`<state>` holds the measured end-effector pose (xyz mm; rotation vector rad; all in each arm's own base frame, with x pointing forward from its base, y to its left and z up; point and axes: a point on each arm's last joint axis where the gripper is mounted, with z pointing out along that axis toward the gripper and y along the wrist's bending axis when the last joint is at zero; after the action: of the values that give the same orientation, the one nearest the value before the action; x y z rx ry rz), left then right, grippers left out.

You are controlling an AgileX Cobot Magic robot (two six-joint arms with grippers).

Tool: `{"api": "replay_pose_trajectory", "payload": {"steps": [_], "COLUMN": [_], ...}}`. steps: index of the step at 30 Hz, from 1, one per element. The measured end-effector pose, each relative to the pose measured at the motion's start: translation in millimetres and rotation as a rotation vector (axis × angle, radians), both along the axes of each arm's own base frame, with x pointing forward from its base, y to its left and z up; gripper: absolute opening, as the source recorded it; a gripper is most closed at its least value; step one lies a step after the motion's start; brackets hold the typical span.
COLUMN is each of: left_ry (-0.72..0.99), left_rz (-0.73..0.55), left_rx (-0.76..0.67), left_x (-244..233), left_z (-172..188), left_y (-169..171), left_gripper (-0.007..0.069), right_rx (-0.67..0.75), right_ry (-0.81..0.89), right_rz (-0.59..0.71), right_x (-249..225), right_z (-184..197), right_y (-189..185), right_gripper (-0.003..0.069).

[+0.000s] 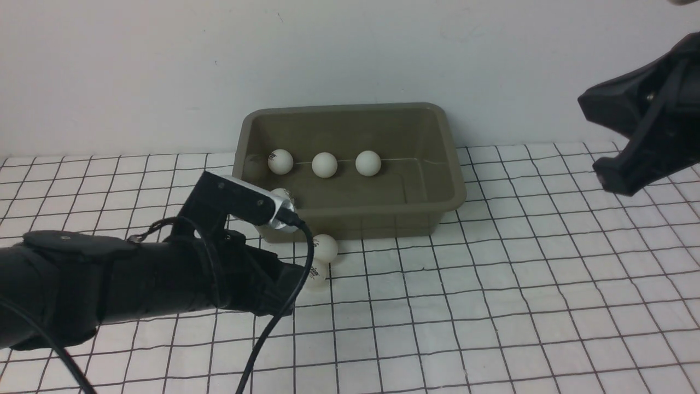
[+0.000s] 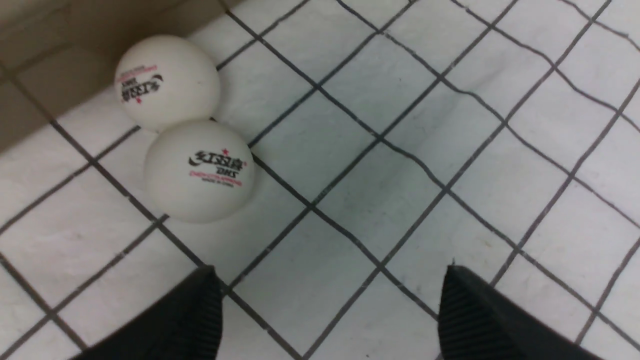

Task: Put the table tennis balls into the box on the white checkered tablecloth.
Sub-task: 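Reach for and grasp a ping pong ball on the table beside the basket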

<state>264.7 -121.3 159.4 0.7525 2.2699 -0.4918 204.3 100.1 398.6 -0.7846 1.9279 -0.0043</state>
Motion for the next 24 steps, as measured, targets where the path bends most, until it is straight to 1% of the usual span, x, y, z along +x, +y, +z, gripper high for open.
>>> {"api": "replay_pose_trajectory", "payload": {"steps": [3,13,19,24], "left_ry": [0.010,-0.011,-0.051,-0.026], "left_rz": [-0.002,0.017,0.037,0.031], "left_rx": [0.012,0.027,0.035,0.036], "left_x": [2.3,26.7,42.6,56.1], "left_z": [-5.2,-6.8,0.2,-13.3], "left_y": [-0.3,-6.0,-8.6,-13.8], "left_gripper": [0.0545,0.0533,0.0531,0.0531], "right_rx": [-0.003,-0.003,-0.003,-0.001], "right_ry": [-0.002,-0.002,-0.002,-0.005], "right_rz": [0.000,0.000,0.000,0.000], "right_x": [0.1,0.1,0.1,0.2], "right_z": [0.0,0.0,0.1,0.4], "right_y": [-0.2,-0.2,-0.1,0.0], "right_gripper": [-0.0015,-0.0015,-0.0015,-0.0015]}}
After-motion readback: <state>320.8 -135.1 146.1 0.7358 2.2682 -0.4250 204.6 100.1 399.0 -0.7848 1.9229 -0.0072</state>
